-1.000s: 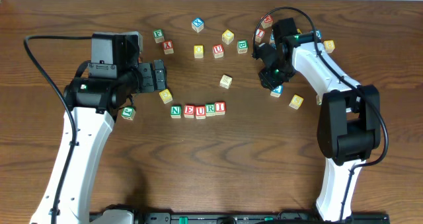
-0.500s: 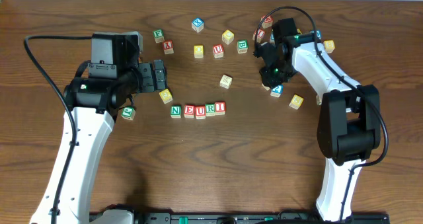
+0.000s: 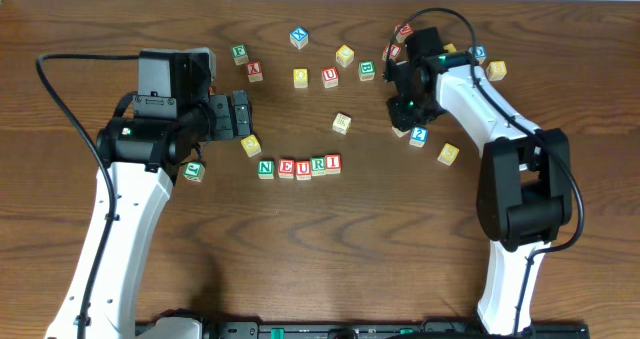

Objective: Spell out NEURIPS

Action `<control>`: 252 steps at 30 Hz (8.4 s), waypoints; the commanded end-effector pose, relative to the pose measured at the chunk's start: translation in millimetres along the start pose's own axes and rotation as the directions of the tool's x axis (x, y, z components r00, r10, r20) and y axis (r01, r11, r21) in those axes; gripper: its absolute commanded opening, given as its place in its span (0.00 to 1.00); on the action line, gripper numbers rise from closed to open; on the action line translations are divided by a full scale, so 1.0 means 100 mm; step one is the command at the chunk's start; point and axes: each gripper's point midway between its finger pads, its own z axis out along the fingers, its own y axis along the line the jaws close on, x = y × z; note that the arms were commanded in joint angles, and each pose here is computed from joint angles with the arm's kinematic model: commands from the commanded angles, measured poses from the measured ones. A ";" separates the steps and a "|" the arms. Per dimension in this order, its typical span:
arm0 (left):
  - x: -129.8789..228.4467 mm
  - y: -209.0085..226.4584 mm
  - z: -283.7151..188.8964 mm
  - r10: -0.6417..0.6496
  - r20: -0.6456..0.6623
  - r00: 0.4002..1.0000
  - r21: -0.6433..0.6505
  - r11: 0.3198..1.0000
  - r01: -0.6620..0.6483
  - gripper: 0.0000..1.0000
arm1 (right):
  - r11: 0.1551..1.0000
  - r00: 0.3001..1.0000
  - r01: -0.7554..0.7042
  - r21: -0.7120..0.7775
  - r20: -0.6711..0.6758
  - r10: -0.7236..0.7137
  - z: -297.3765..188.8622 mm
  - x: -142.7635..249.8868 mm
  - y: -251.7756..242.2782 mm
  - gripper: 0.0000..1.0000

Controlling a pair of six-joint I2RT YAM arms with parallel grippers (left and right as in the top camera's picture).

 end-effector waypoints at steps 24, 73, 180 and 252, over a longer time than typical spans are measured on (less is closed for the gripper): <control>-0.09 -0.03 -0.08 0.009 0.030 0.999 0.011 1.000 -0.009 0.98 | 0.854 0.854 -0.519 0.026 0.043 0.518 -0.03 -0.08 0.24 0.30; -0.09 -0.03 -0.08 0.009 0.031 0.999 0.011 1.000 -0.009 0.98 | 0.636 0.650 -0.759 0.142 0.217 0.728 -0.07 -0.12 0.39 0.59; -0.09 -0.03 -0.08 0.009 0.031 0.999 0.011 1.000 -0.009 0.98 | 0.930 0.929 0.367 -0.030 -0.035 -0.368 0.11 0.14 0.54 0.52; -0.09 -0.03 -0.08 0.009 0.031 0.999 0.011 1.000 -0.009 0.98 | 0.968 0.969 0.248 0.030 -0.006 -0.248 0.00 -0.03 0.53 0.09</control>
